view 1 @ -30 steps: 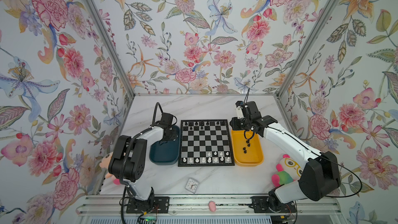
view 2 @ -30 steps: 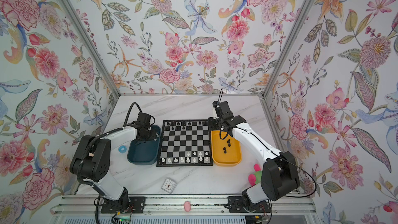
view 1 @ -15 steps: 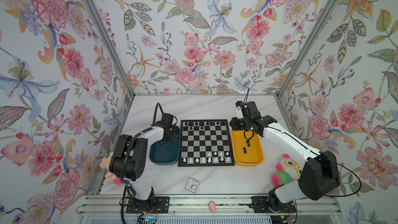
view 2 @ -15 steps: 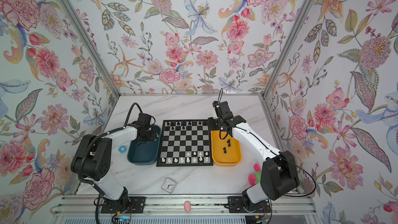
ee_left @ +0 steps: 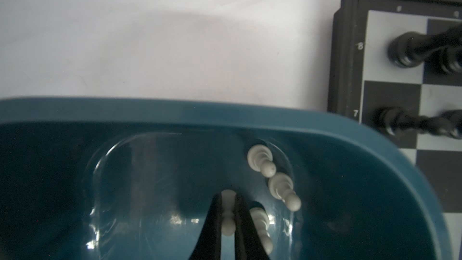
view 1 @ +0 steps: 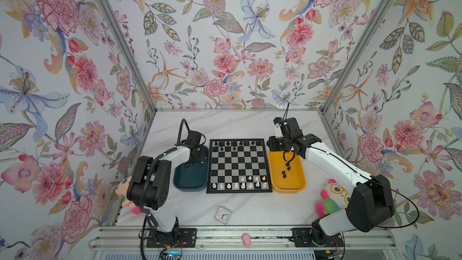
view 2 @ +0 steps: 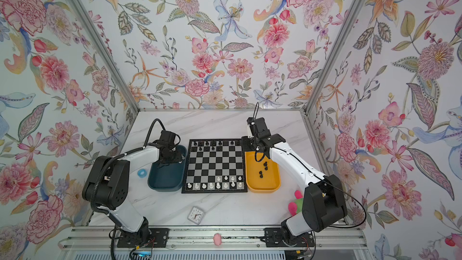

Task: Set up the chess pieces on the board
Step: 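Close the left gripper on the white pawn and lift it from the tray, then carry the white pawn with the left gripper over the white pawn row, then lower the white pawn onto the square beside the white pawns, open left gripper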

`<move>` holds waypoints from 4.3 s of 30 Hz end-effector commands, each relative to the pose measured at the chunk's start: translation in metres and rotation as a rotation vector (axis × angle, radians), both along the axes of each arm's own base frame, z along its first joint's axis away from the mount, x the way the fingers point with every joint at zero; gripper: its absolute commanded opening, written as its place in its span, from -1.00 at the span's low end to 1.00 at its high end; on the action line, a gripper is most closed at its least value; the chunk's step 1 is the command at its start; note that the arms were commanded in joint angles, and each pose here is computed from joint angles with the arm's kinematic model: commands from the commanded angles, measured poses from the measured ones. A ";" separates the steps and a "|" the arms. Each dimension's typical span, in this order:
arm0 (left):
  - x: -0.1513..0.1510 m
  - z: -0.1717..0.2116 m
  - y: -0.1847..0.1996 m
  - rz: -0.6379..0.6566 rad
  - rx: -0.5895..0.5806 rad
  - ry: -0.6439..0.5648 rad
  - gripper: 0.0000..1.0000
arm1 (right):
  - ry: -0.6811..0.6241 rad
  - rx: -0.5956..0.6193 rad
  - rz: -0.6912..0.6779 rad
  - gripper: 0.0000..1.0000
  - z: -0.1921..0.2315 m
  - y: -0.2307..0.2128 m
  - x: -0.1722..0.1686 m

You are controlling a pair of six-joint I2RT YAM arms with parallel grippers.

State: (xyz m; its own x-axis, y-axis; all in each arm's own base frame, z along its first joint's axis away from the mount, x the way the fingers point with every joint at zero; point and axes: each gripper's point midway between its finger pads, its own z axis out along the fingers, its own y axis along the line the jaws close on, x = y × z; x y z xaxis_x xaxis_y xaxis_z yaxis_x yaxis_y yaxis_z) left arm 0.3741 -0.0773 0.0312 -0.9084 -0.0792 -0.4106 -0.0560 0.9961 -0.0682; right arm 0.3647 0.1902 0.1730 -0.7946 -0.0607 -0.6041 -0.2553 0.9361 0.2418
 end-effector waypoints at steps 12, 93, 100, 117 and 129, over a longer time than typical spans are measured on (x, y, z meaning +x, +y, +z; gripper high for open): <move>-0.001 0.079 0.000 -0.035 0.043 -0.111 -0.85 | -0.003 0.028 -0.006 -0.45 -0.003 0.001 -0.001; -0.132 0.016 -0.200 -0.620 0.061 0.014 -0.87 | -0.014 0.027 0.035 -0.44 -0.021 0.013 -0.047; -0.130 0.015 -0.203 -0.615 0.051 0.008 -0.87 | -0.016 0.022 0.030 -0.44 -0.022 0.011 -0.049; -0.132 0.004 -0.199 -0.612 0.070 0.029 -0.84 | -0.013 0.024 0.031 -0.44 -0.024 0.012 -0.049; -0.132 0.005 -0.199 -0.610 0.068 0.026 -0.66 | -0.013 0.022 0.032 -0.43 -0.025 0.012 -0.049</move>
